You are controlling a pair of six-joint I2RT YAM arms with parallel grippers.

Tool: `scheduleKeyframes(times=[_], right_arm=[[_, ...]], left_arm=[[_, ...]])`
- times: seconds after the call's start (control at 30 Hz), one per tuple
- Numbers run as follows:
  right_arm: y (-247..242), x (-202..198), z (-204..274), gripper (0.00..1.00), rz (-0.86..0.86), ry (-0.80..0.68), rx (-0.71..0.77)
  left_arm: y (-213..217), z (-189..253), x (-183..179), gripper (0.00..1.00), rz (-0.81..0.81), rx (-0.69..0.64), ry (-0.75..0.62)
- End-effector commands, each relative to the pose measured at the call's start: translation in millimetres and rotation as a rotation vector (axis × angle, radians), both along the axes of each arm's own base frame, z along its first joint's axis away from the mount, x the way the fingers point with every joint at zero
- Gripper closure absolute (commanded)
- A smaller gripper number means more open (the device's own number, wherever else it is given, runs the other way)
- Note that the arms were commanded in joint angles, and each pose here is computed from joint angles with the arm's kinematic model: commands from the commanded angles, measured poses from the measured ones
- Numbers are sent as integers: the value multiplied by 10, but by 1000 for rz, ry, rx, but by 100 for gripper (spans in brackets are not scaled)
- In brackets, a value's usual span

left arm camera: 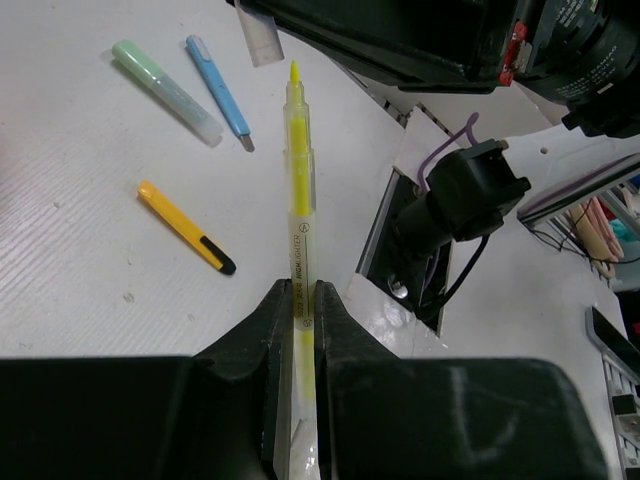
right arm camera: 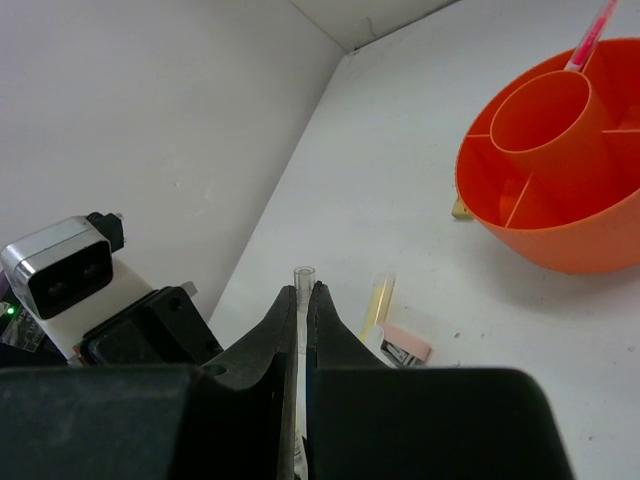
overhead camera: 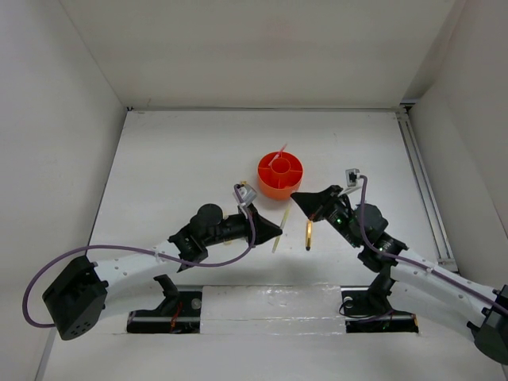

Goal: Sort the stationery into containers
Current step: Close the pen cap on the pen.

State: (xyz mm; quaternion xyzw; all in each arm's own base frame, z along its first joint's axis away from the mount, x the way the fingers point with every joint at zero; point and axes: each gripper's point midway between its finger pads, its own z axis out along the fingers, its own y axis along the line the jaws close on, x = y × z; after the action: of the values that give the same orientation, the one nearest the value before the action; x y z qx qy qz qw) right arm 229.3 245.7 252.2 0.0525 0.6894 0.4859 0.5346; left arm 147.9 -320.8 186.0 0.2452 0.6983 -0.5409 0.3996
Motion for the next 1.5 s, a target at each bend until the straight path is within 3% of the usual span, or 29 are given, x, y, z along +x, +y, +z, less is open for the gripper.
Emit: scheduleKeyframes(times=[0.0,1.47], right_arm=[[39,-36,152,100,23,-54,35],[33,-73,227,100,28,-85,40]], left_arm=[[-73,331,44,100,-12,-75,-69],[-146,342,91,100,-18,-74,-67]])
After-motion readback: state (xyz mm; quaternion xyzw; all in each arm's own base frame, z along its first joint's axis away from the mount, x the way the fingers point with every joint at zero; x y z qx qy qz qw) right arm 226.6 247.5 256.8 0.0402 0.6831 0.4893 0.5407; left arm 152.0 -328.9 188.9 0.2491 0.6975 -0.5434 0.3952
